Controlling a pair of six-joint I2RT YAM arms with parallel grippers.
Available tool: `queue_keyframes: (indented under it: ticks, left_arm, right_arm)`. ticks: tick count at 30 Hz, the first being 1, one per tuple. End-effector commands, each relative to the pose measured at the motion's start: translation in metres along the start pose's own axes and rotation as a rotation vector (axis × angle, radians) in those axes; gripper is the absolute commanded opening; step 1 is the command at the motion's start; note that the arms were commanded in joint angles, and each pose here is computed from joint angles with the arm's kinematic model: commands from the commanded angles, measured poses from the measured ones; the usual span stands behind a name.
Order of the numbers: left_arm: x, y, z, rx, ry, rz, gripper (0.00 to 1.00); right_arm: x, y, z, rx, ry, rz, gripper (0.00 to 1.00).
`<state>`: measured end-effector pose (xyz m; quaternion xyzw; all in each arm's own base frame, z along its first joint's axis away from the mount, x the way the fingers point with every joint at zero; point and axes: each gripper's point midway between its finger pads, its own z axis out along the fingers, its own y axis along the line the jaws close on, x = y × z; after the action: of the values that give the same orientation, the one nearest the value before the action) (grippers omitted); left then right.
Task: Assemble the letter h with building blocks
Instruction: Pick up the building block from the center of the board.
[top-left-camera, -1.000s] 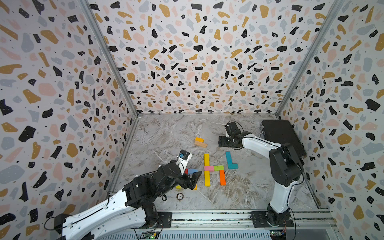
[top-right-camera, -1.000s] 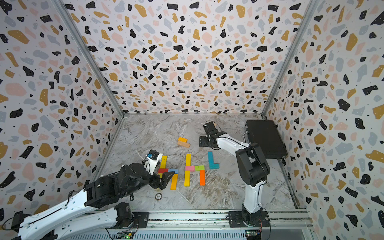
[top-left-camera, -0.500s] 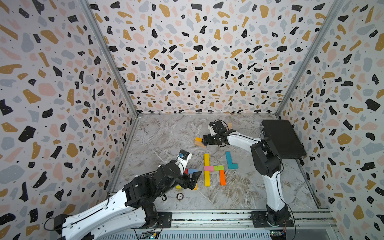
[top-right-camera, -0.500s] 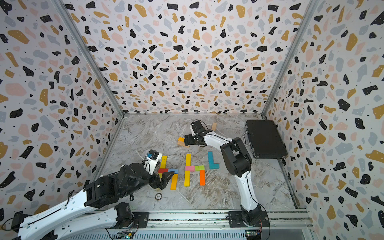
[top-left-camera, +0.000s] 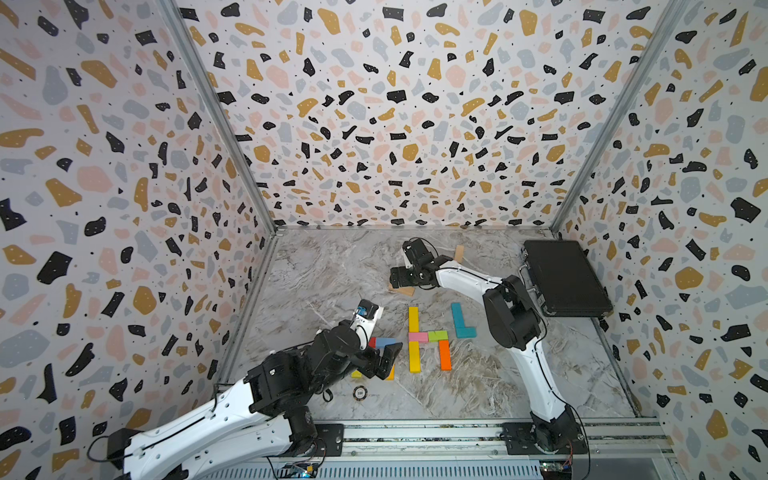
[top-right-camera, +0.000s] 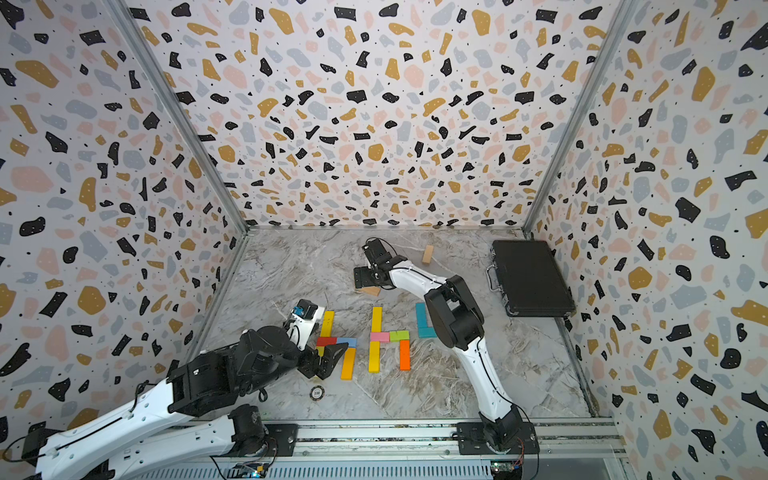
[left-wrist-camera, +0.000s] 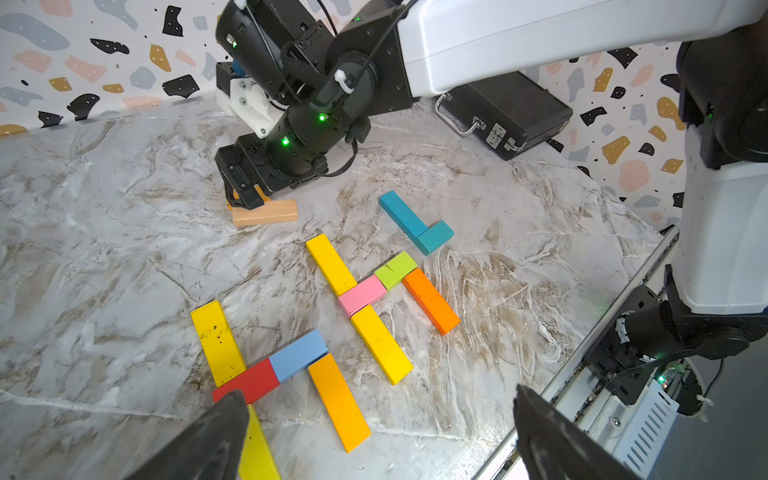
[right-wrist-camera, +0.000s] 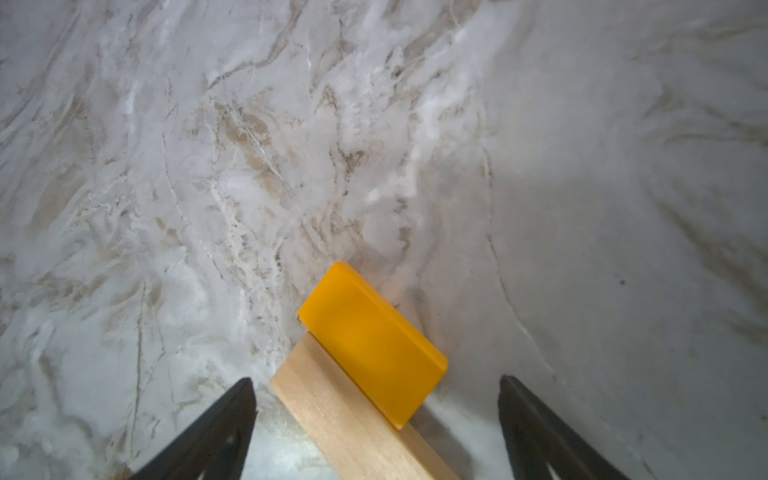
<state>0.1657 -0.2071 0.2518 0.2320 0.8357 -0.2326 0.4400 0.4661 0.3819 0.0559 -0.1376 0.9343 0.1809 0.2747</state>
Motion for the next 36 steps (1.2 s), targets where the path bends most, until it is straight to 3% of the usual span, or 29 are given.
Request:
queue_keyframes:
  ticks: [1, 13, 22, 36]
  left_arm:
    - [0.002, 0.000, 0.002, 0.004, 0.004, 0.007, 0.99]
    - [0.004, 0.001, 0.003, 0.000, 0.007, 0.009, 0.99]
    - [0.004, 0.000, 0.004, 0.005, 0.011, 0.007, 0.99]
    - [0.004, 0.000, 0.005, 0.006, 0.014, 0.007, 0.99]
  right_arm:
    - [-0.006, -0.008, 0.000, 0.097, -0.013, -0.042, 0.93]
    - [-0.005, -0.011, 0.020, 0.168, 0.044, -0.107, 0.90]
    - [-0.001, -0.063, 0.007, 0.378, 0.071, -0.053, 0.85]
    - [0.013, -0.089, -0.005, 0.380, 0.093, -0.022, 0.73]
